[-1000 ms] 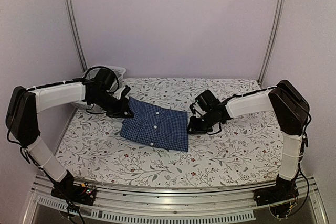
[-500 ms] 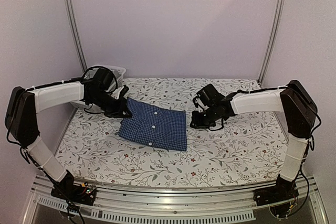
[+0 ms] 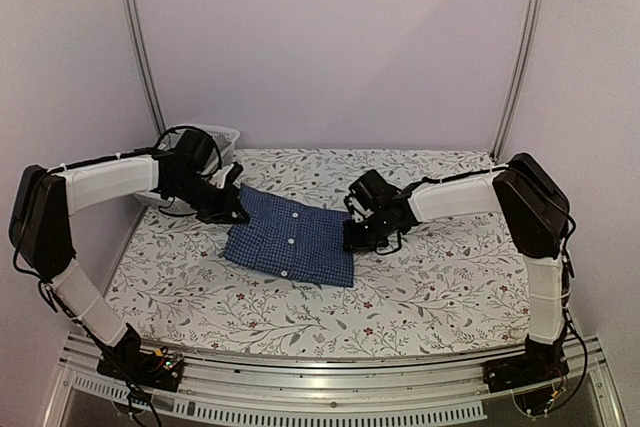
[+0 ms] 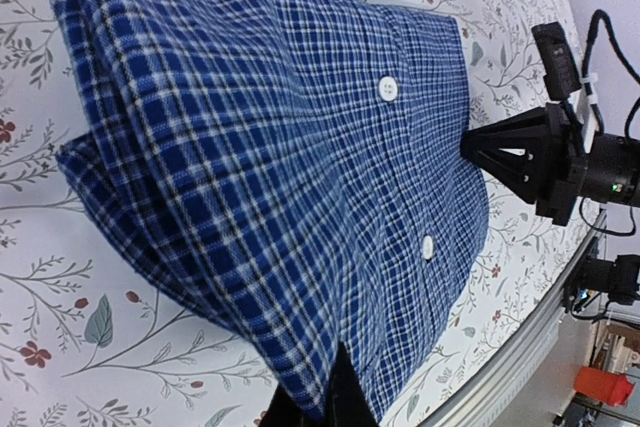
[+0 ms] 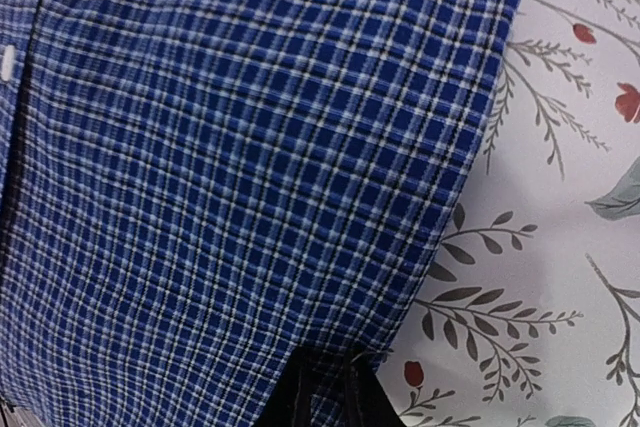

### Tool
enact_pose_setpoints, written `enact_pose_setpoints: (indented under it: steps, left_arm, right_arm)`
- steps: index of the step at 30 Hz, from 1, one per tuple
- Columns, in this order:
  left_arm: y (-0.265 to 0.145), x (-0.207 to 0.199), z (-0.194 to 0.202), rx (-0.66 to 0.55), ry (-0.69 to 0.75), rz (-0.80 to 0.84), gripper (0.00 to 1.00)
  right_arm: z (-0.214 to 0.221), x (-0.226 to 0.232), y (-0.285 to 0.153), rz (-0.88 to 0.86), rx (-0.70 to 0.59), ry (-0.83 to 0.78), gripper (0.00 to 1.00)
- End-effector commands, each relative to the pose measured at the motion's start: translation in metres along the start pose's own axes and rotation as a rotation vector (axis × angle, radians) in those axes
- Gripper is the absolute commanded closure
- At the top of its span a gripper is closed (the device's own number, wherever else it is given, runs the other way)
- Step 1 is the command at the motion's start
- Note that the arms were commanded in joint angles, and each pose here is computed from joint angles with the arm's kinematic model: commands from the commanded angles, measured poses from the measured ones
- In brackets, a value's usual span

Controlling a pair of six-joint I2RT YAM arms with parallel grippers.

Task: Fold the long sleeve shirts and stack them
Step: Pick up the square-folded shirt from the center of the board.

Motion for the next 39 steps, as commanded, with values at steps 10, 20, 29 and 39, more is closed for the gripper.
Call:
enact_pose_setpoints:
  steps: [10,20,29,39]
  left_arm:
    - [-0.032,-0.015,-0.016,-0.095,0.041,0.049,1.0]
    - [-0.046,-0.024,-0.021,-0.13,0.059,0.067,1.0]
    - [-0.058,-0.041,-0.037,-0.17,0.091,0.131,1.0]
    - [-0.072,-0.053,-0.06,-0.234,0.121,0.154,1.0]
  right_arm:
    - [0.011,-0.009,0.005,0.047,0.022,0.024,0.91]
    - [0.015,-0.007,0.022,0.007,0.05,0.036,0.92]
    - [0.004,0.043,0.058,-0.226,0.068,-0.003,0.93]
    - [-0.003,0.083,0.096,-0.379,0.064,-0.002,0.91]
Point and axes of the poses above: each gripper's point midway between its finger pads, its own y axis out along the fingers, its own x axis along the line the jaws close on, z = x × y, the point moved 8 cm from there along -y, back along the fingers, and after that the axes turned 5 degrees about -y, right-handed, at the moved point
